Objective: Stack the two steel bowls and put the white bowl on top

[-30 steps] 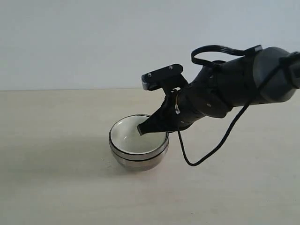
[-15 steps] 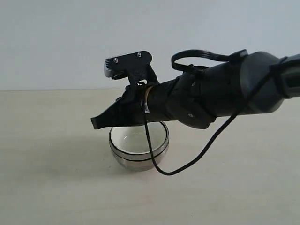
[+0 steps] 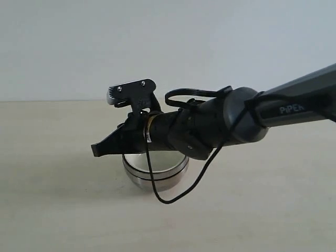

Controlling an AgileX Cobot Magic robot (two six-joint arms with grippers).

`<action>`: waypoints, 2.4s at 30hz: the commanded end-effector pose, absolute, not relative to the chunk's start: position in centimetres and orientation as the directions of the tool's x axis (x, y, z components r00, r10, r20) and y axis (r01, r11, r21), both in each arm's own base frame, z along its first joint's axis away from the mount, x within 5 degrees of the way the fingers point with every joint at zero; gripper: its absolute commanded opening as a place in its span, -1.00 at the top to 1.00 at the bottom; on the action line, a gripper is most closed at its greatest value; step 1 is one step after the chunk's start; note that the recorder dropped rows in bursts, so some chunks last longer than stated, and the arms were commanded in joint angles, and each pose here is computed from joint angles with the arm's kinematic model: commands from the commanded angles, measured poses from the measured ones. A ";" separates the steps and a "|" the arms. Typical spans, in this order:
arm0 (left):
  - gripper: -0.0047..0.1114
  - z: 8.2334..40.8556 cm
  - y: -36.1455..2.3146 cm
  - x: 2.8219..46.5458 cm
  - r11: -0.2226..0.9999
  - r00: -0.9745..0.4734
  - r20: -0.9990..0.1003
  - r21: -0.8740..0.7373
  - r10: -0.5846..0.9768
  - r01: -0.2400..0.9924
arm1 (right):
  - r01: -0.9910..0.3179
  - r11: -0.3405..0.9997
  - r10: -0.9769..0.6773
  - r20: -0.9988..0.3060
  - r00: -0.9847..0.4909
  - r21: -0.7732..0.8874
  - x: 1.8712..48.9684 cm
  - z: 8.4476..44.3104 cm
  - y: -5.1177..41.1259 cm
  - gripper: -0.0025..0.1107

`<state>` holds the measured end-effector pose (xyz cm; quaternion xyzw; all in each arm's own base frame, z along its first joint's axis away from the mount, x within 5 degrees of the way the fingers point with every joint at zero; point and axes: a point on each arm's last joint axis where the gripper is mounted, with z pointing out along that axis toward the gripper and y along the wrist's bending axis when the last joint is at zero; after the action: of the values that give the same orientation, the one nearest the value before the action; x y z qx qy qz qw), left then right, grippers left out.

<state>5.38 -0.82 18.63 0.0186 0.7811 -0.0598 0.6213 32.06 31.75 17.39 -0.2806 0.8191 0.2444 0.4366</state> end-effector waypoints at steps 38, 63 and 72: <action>0.36 18.5 -0.8 5.4 0.993 -0.228 -0.973 -0.067 -0.042 0.102 | -0.652 0.758 -0.074 -0.996 -0.050 -0.024 13.8 38.7 12.5 0.96; 0.36 18.5 -0.8 5.4 0.993 -0.228 -0.973 -0.067 -0.042 0.102 | -0.298 0.944 0.209 -0.954 0.215 0.140 -1.5 38.2 -5.2 0.96; 0.36 18.5 -0.8 5.4 0.993 -0.228 -0.973 -0.067 -0.042 0.102 | -0.054 0.993 0.117 -0.959 0.257 0.106 -1.9 37.0 -2.8 0.96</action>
<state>5.38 -0.82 18.63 0.0186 0.7811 -0.0598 0.6213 -2.04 -3.29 37.48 0.0085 0.6056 0.0903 0.7906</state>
